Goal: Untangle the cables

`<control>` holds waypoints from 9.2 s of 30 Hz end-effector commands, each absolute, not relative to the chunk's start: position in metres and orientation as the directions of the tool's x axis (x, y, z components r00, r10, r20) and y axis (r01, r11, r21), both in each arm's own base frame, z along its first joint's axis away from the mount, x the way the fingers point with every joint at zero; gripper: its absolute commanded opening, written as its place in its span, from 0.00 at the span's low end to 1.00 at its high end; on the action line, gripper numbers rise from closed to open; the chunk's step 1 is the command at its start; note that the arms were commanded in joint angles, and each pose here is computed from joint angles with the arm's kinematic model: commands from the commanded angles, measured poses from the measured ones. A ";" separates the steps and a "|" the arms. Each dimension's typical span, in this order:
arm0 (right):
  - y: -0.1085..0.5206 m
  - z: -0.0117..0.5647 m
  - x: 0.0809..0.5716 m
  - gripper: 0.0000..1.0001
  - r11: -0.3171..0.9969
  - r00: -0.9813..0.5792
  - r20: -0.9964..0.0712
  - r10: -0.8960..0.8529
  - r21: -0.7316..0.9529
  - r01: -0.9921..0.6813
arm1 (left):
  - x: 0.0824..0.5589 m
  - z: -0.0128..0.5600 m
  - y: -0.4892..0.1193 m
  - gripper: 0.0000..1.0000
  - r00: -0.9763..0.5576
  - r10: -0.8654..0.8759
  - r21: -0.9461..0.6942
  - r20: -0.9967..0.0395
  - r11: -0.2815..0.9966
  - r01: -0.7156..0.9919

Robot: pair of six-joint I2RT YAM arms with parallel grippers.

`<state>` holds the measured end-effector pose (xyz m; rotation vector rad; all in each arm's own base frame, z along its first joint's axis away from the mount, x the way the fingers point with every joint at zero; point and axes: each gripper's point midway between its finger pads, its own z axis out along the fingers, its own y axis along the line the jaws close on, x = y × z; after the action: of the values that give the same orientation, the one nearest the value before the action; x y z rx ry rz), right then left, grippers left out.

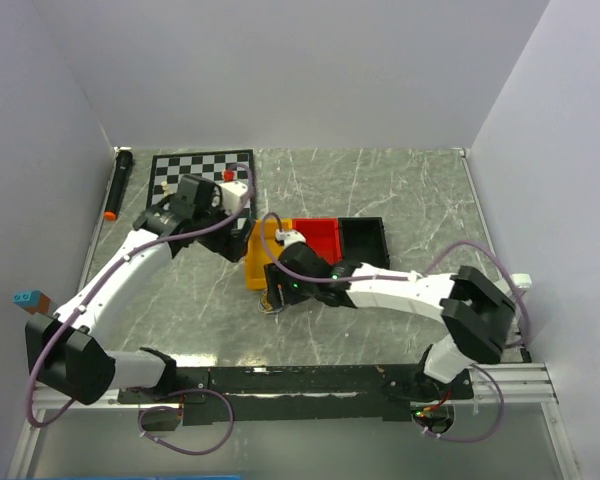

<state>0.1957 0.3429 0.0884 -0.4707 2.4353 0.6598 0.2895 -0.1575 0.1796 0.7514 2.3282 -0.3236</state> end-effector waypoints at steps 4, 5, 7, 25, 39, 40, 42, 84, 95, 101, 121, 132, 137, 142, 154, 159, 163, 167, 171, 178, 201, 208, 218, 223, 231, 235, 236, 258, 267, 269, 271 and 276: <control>0.364 0.081 0.225 0.65 0.878 -0.786 -0.591 -0.179 0.265 -0.399 | 0.299 0.188 -0.118 0.97 -0.673 0.311 -0.100 -0.672 0.862 0.498; 0.364 0.078 0.224 0.62 0.883 -0.791 -0.583 -0.184 0.256 -0.394 | 0.299 0.188 -0.116 0.97 -0.672 0.310 -0.098 -0.673 0.863 0.496; 0.363 0.078 0.222 0.50 0.878 -0.794 -0.578 -0.189 0.263 -0.401 | 0.297 0.190 -0.115 0.97 -0.658 0.313 -0.088 -0.685 0.861 0.500; 0.285 0.061 0.167 0.00 0.889 -0.827 -0.531 -0.186 0.267 -0.372 | 0.269 0.198 -0.167 0.97 -0.614 0.395 -0.143 -0.684 0.752 0.643; 0.268 0.076 0.150 0.40 0.839 -0.813 -0.561 -0.155 0.360 -0.408 | 0.195 0.165 -0.247 0.99 -0.467 0.485 -0.267 -0.739 0.425 0.865; 0.268 0.078 0.151 0.41 0.835 -0.814 -0.562 -0.144 0.373 -0.405 | 0.191 0.160 -0.250 0.99 -0.469 0.493 -0.273 -0.733 0.418 0.866; 0.270 0.081 0.151 0.43 0.826 -0.819 -0.559 -0.128 0.398 -0.400 | 0.182 0.156 -0.256 0.98 -0.466 0.499 -0.280 -0.730 0.403 0.871; 0.258 0.052 0.154 0.00 0.824 -0.914 -0.404 0.031 0.528 -0.205 | 0.150 0.072 -0.299 0.01 -0.314 0.688 -0.201 -0.654 0.242 0.949; 0.280 0.098 0.156 0.67 0.644 -0.861 -0.496 0.112 0.696 -0.317 | 0.151 0.076 -0.297 0.01 -0.308 0.684 -0.185 -0.661 0.249 0.951; 0.290 0.091 0.159 0.65 0.640 -0.874 -0.477 0.096 0.702 -0.312 | 0.155 0.079 -0.298 0.01 -0.311 0.678 -0.178 -0.666 0.261 0.949; 0.289 0.071 0.170 0.00 0.700 -0.888 -0.440 0.131 0.676 -0.232 | 0.160 0.088 -0.293 0.01 -0.283 0.702 -0.139 -0.653 0.256 0.957; 0.243 0.063 0.154 0.00 0.755 -0.876 -0.451 0.171 0.631 -0.177 | 0.160 0.110 -0.251 0.01 -0.265 0.715 -0.073 -0.648 0.288 0.955; 0.225 0.064 0.156 0.00 0.796 -0.865 -0.465 0.188 0.588 -0.142 | 0.159 0.109 -0.235 0.01 -0.262 0.730 -0.058 -0.631 0.293 0.954; 0.186 0.060 0.164 0.00 0.865 -0.835 -0.474 0.280 0.502 0.005 | 0.166 0.104 -0.199 0.01 -0.192 0.813 0.077 -0.550 0.278 0.957; 0.098 0.096 0.180 0.00 0.872 -0.669 -0.567 0.481 0.387 0.299 | 0.169 0.085 -0.114 0.01 -0.155 0.913 0.259 -0.376 0.265 0.929; 0.077 0.094 0.174 0.00 0.858 -0.646 -0.565 0.513 0.339 0.386 | 0.166 0.078 -0.092 0.01 -0.130 0.936 0.315 -0.326 0.238 0.919; 0.073 0.091 0.170 0.00 0.872 -0.673 -0.555 0.489 0.299 0.387 | 0.165 0.080 -0.086 0.01 -0.108 0.944 0.337 -0.313 0.217 0.916; 0.085 0.086 0.167 0.00 0.898 -0.731 -0.524 0.437 0.301 0.321 | 0.165 0.087 -0.090 0.01 -0.094 0.934 0.347 -0.344 0.219 0.912; 0.100 0.072 0.159 0.00 0.921 -0.807 -0.461 0.370 0.294 0.254 | 0.162 0.102 -0.111 0.01 -0.083 0.902 0.287 -0.424 0.221 0.932; 0.158 0.087 0.162 0.50 0.906 -0.849 -0.488 0.203 0.423 -0.027 | 0.162 0.116 -0.141 0.14 -0.086 0.854 0.199 -0.514 0.217 0.956; 0.357 0.114 0.167 0.59 0.579 -0.754 -0.636 -0.168 0.555 -0.597 | 0.178 0.108 -0.151 0.51 -0.317 0.746 0.032 -0.586 0.412 0.910; 0.358 0.094 0.158 0.61 0.611 -0.781 -0.578 -0.237 0.536 -0.583 | 0.192 0.088 -0.149 0.51 -0.338 0.739 0.018 -0.582 0.428 0.904; 0.353 0.082 0.156 0.61 0.642 -0.803 -0.543 -0.246 0.529 -0.555 | 0.180 0.064 -0.137 0.49 -0.279 0.812 -0.011 -0.512 0.318 0.948; 0.349 0.082 0.147 0.60 0.616 -0.804 -0.536 -0.258 0.549 -0.564 | 0.177 0.054 -0.130 0.41 -0.257 0.838 -0.018 -0.482 0.283 0.959; 0.351 0.082 0.125 0.62 0.543 -0.775 -0.544 -0.321 0.565 -0.621 | 0.174 0.046 -0.127 0.36 -0.215 0.843 0.000 -0.494 0.248 0.969; 0.356 0.080 0.123 0.62 0.529 -0.773 -0.534 -0.344 0.570 -0.629 | 0.178 0.047 -0.129 0.31 -0.224 0.838 -0.002 -0.498 0.257 0.966; 0.357 0.078 0.122 0.62 0.527 -0.774 -0.531 -0.346 0.572 -0.628 | 0.180 0.047 -0.129 0.29 -0.229 0.833 0.001 -0.503 0.265 0.964; 0.363 0.054 0.120 0.30 0.587 -0.816 -0.426 -0.390 0.567 -0.577 | 0.216 0.121 -0.137 0.30 -0.268 0.724 0.086 -0.636 0.412 0.907; 0.354 0.054 0.123 0.04 0.623 -0.827 -0.427 -0.366 0.548 -0.558 | 0.189 0.162 -0.158 0.67 -0.278 0.640 -0.039 -0.716 0.361 0.932; 0.352 0.054 0.122 0.02 0.627 -0.828 -0.429 -0.362 0.545 -0.557 | 0.174 0.159 -0.165 0.75 -0.278 0.623 -0.081 -0.731 0.325 0.942; 0.349 0.054 0.122 0.00 0.638 -0.831 -0.424 -0.359 0.539 -0.550 | 0.159 0.144 -0.167 0.77 -0.254 0.655 -0.095 -0.712 0.269 0.959; 0.339 0.048 0.122 0.00 0.662 -0.852 -0.406 -0.331 0.543 -0.516 | 0.142 0.114 -0.170 0.77 -0.188 0.726 -0.072 -0.661 0.188 0.980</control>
<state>0.1193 0.3441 0.0392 -0.7350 2.6288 0.9675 0.1605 -0.1654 0.1305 1.4914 1.9960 -0.6420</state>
